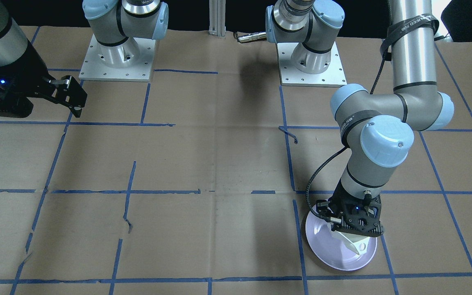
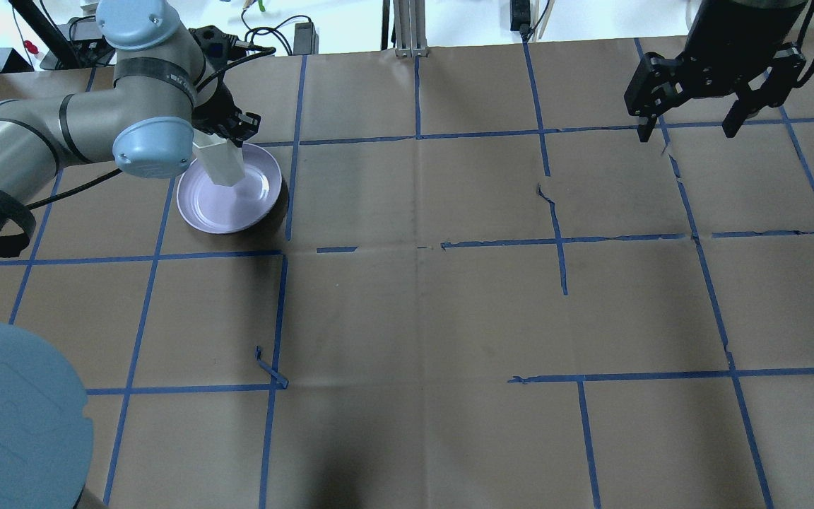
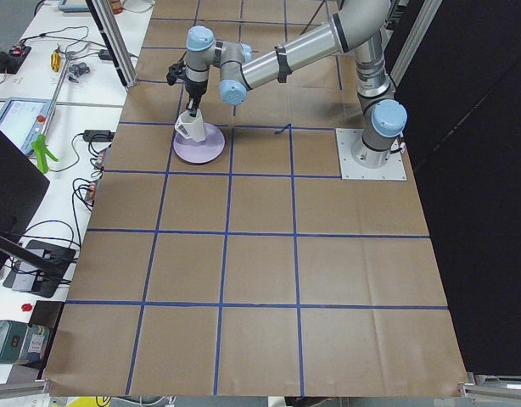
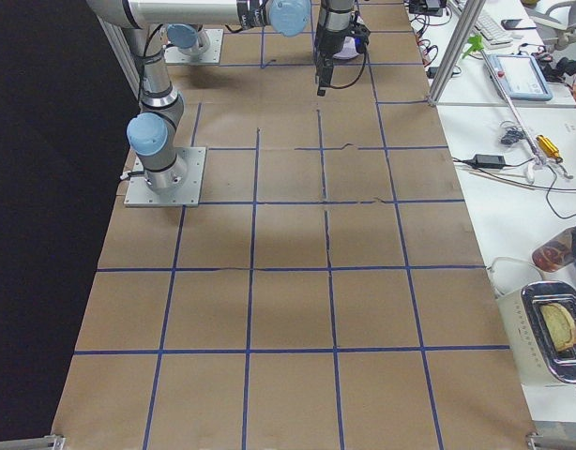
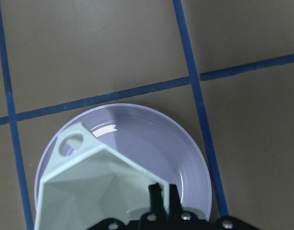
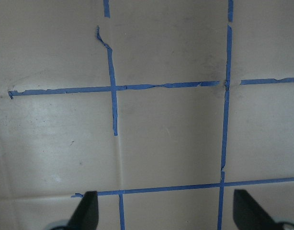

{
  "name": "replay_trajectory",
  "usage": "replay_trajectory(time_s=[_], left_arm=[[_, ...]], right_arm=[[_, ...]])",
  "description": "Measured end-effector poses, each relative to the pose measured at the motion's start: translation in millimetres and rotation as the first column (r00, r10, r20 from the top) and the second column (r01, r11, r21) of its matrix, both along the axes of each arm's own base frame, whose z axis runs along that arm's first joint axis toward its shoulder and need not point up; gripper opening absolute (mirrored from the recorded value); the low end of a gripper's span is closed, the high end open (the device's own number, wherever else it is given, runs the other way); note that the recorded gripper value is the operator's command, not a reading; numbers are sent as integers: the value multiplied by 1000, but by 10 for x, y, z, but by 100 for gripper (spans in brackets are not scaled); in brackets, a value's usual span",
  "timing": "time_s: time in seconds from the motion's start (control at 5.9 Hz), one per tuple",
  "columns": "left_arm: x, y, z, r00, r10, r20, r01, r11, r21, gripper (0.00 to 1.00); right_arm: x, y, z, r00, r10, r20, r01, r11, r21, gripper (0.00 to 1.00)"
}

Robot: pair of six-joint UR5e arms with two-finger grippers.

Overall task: Flip cup and place on plate
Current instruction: 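Carry the upright mug over the lavender plate and lower it, then open the left gripper and raise it away from the mug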

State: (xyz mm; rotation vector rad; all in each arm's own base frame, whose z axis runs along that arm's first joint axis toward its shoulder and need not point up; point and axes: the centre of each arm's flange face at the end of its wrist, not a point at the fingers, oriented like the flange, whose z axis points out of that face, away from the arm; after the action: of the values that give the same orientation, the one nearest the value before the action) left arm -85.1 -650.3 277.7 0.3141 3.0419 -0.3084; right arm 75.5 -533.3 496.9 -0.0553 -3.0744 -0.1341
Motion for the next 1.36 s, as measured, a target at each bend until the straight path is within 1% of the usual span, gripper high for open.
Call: replay_trajectory(time_s=[0.17,0.34,0.51,0.68,0.85,1.02,1.19,1.36], left_arm=[[10,55,-99,1000,-6,8,6,1000,21,0],[28,80,-153,1000,-10,13,10,1000,27,0],[45,57,-178,1000,-12,18,12,1000,3,30],[54,18,-207,1000,-12,23,13,1000,-24,74],[65,-2,-223,1000,-10,26,11,999,-33,99],[82,-18,-175,1000,-7,26,8,1000,-26,99],[114,-30,-50,999,-2,34,2,1000,0,99],[142,-9,230,999,1,47,-3,999,41,99]], right_arm=[[0,0,0,1000,0,0,0,1000,0,100],[0,0,0,1000,0,0,0,1000,0,100],[0,-1,1,1000,0,0,0,1000,-1,100],[0,0,0,1000,0,0,0,1000,0,100],[0,0,0,1000,0,0,0,1000,0,100],[0,-1,1,1000,0,0,0,1000,-1,100],[0,-1,0,1000,0,0,0,1000,-1,100],[0,-1,1,1000,0,0,0,1000,-1,100]])
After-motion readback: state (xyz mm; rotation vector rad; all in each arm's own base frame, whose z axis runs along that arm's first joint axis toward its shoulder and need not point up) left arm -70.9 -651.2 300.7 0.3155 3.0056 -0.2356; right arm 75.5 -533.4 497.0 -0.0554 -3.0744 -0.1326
